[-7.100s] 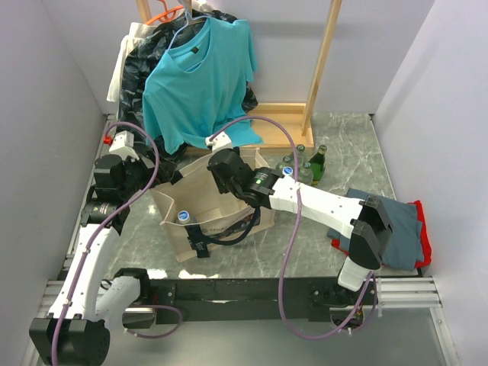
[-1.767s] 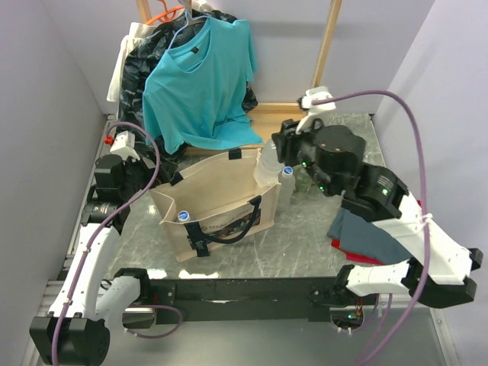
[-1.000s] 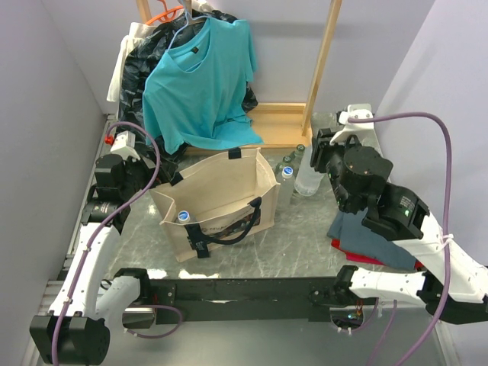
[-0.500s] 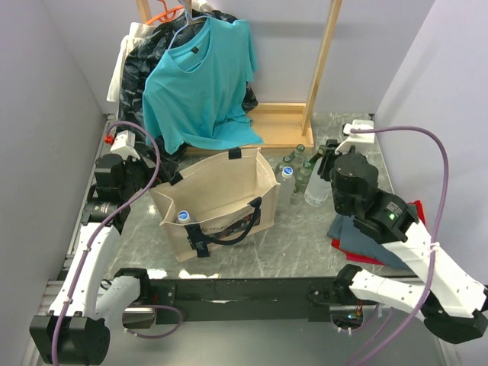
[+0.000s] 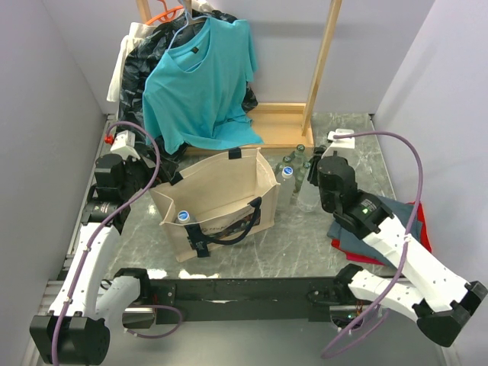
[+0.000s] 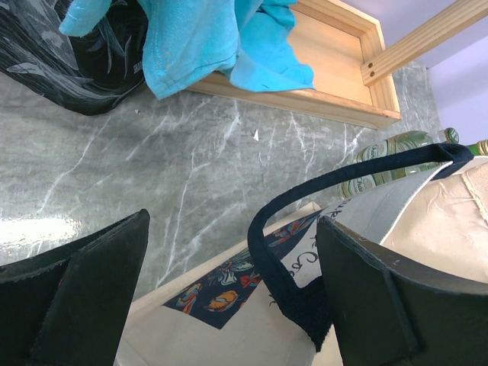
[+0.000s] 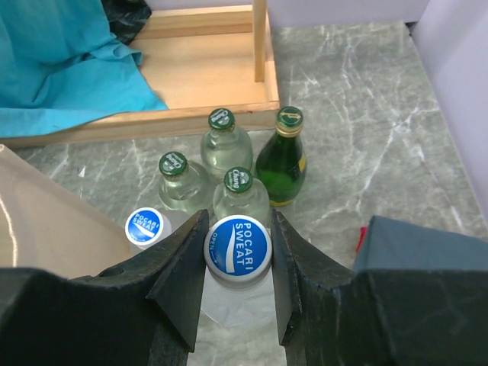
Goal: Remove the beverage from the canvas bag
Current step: Place the drink at the center of the board.
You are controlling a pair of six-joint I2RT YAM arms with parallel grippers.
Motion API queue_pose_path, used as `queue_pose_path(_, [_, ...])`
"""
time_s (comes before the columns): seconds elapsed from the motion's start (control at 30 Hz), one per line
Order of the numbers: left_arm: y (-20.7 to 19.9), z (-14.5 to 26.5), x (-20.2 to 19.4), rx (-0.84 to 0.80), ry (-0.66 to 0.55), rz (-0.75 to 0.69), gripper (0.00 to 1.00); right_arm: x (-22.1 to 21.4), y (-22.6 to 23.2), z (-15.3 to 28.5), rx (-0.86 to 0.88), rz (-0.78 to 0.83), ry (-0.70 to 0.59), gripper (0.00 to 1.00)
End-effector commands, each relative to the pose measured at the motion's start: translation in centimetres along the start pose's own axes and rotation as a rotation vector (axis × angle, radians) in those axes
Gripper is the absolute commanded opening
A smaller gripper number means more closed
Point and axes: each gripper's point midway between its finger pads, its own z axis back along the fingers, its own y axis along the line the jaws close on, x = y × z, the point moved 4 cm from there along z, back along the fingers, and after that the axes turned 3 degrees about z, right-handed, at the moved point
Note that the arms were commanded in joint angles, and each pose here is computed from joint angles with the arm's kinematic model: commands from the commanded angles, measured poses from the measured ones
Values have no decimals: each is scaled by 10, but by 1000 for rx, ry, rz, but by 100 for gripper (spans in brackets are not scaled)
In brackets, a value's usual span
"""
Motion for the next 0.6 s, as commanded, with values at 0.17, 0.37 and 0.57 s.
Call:
queue_pose_path(0.17, [-7,4,6,-31,-25,-17,96,16,10,-17,1,-183,-153,0])
queue_pose_path(0.37, [-8,5,7,-34,-27,-21,96,1,13,-25,-1,-211,-173,0])
queue_pose_path(0.57, [-6,5,6,-27,-26,-15,96,-11,14,-33,-23,-210,-194,0])
